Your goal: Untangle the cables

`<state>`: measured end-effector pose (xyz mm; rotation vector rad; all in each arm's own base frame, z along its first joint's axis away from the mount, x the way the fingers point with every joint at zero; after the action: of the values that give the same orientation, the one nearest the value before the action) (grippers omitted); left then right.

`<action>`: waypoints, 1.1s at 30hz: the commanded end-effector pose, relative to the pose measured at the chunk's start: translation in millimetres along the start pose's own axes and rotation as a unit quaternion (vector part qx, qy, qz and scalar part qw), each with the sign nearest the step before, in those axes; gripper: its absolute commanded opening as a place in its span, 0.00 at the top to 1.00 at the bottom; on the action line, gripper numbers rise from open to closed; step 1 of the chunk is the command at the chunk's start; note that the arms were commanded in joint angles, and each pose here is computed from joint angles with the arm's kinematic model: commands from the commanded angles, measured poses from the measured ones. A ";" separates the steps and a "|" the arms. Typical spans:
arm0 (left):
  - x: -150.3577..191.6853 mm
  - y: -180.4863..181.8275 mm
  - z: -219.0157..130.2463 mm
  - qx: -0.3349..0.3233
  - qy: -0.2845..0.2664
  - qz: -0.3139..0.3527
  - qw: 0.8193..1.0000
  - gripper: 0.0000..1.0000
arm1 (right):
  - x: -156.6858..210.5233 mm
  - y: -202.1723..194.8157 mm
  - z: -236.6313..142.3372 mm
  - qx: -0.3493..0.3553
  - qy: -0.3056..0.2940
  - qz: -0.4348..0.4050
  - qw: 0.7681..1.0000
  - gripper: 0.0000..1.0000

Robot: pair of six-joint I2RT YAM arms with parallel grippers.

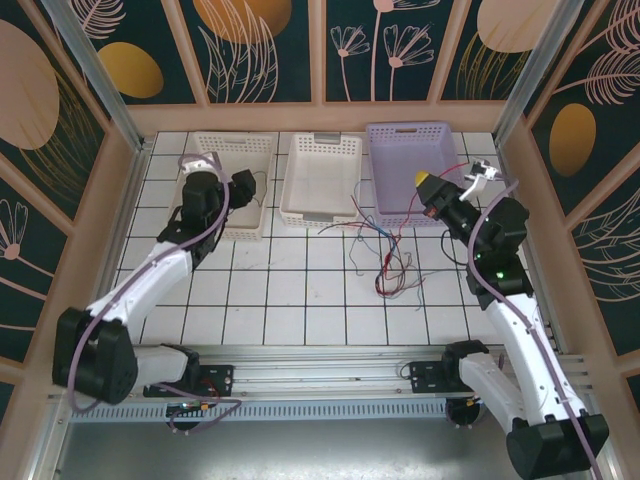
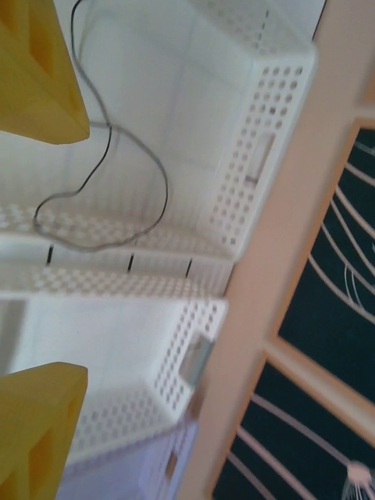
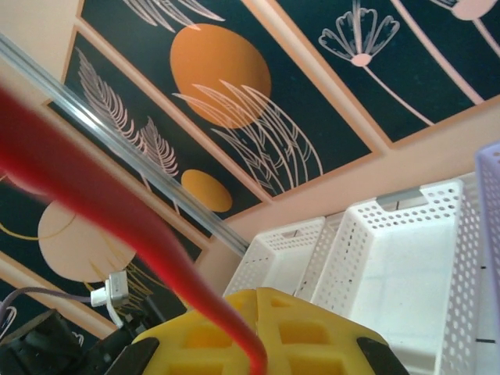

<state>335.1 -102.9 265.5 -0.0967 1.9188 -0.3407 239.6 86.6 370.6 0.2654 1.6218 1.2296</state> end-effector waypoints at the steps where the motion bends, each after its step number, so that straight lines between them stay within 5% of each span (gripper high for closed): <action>1: 15.8 -32.7 -17.3 0.098 0.015 -0.028 0.995 0.25 | -6.3 25.9 7.0 -0.055 0.011 -0.005 0.998 1.00; 15: 93.3 -114.9 -83.7 0.332 0.040 -0.016 0.942 0.19 | 4.2 39.3 35.1 -0.090 0.060 -0.005 0.994 1.00; 28: 113.1 -169.5 -113.2 0.450 0.041 0.060 0.890 0.17 | 11.9 44.7 41.4 -0.088 0.074 -0.013 0.993 1.00; 33: 120.0 -171.7 -114.5 0.447 0.048 0.070 0.890 0.16 | 14.4 44.2 43.7 -0.087 0.078 -0.011 0.993 1.00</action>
<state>168.4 -266.5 227.3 0.6485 1.7601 -1.0987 255.0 138.7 381.5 0.0885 1.6942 1.3923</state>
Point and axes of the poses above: each hand's point on the last joint's axis, 136 mm out from that joint toward the fingers, its own z axis out along the fingers, its own y axis along the line the jaws close on, x = y × z, the point moved 7 cm from there along -z, back along the fingers, and after that the axes turned 11 degrees about z, right-handed, at the moved point
